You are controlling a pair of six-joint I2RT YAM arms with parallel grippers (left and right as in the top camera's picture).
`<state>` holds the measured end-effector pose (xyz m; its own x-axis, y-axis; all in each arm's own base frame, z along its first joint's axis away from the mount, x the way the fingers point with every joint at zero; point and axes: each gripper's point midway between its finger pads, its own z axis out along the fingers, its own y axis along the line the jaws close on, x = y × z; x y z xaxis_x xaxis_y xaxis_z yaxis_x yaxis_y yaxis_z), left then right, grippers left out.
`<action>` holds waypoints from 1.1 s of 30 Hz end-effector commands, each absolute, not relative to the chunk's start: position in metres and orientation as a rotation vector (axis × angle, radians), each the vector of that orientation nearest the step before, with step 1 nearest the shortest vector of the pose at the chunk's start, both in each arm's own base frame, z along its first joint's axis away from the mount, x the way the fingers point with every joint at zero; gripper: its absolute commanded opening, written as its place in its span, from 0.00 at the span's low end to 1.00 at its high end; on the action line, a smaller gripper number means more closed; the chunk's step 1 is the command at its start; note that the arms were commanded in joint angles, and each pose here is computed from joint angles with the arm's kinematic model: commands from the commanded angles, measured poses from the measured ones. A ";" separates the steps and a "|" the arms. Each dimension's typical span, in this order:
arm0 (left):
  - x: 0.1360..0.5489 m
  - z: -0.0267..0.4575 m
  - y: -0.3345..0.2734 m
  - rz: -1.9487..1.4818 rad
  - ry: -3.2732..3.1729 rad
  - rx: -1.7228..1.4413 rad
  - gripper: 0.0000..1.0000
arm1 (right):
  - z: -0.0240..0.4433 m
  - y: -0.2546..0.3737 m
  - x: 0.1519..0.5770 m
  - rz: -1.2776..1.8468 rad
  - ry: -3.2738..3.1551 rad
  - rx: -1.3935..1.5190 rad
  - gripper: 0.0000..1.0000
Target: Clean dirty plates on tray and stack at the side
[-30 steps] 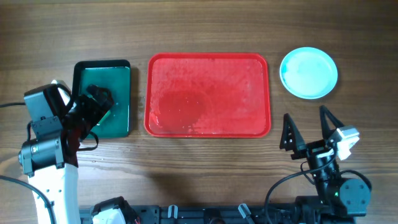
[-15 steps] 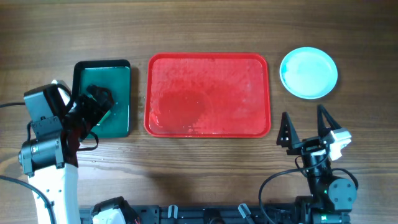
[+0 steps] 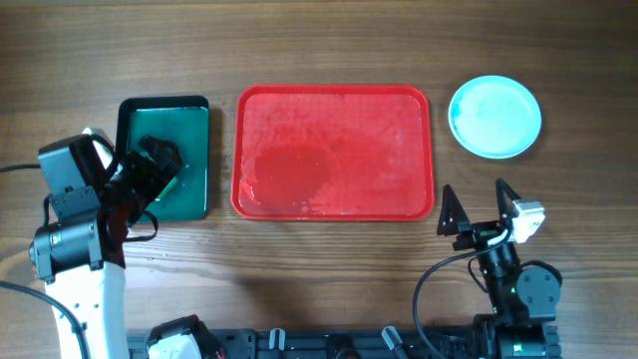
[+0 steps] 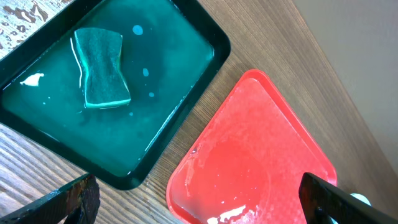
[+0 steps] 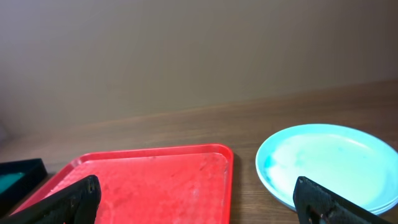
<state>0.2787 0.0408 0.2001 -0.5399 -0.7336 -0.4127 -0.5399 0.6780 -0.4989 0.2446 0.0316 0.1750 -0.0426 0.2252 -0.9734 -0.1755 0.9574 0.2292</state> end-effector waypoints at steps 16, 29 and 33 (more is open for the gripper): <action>0.280 0.200 0.038 -0.432 2.291 -0.961 1.00 | 0.178 0.027 0.245 0.165 1.559 -0.083 1.00; 0.280 0.200 0.038 -0.432 2.291 -0.961 1.00 | 0.178 0.027 0.245 0.164 1.560 -0.083 1.00; 0.280 0.200 0.038 -0.432 2.291 -0.961 1.00 | 0.178 0.027 0.245 0.164 1.560 -0.083 1.00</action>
